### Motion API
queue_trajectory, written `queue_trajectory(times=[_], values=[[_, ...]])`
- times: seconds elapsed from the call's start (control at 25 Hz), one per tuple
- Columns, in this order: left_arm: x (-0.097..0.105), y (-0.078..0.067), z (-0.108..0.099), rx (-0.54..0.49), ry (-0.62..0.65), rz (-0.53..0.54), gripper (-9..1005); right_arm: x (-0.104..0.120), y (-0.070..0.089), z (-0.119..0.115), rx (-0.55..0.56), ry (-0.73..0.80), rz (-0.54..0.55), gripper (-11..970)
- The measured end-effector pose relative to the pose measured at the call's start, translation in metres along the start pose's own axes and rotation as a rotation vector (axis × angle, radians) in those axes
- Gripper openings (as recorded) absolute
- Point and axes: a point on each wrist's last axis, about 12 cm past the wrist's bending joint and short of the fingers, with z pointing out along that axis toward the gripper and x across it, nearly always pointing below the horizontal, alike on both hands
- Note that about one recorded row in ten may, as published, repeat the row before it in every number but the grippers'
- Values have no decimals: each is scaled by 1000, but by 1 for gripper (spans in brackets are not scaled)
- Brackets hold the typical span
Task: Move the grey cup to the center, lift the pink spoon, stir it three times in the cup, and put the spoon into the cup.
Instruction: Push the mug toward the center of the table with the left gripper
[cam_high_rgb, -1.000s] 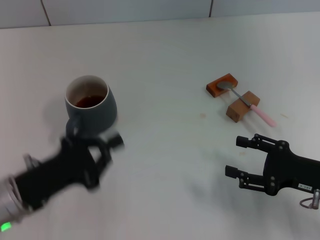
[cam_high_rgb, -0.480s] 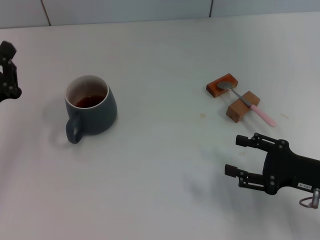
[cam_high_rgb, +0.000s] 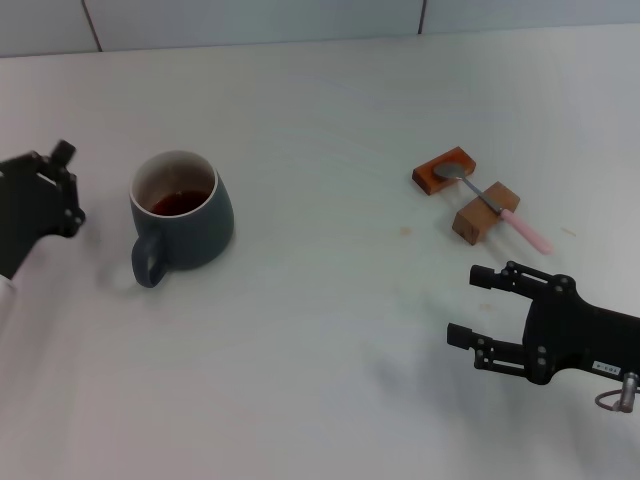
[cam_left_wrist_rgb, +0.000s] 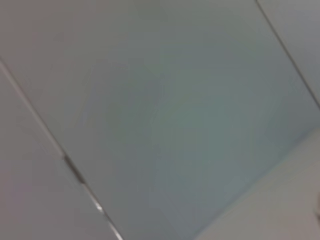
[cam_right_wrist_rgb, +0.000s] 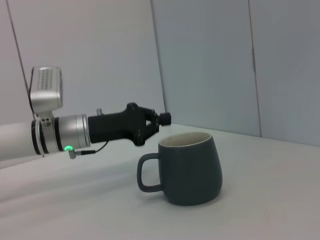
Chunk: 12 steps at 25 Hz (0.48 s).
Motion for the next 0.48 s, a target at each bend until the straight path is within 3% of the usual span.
queue_trajectory(times=[0.48], values=[[-2,-25,8,105,46,41,-2,-2,-1,2,-4,-1,-5,785]])
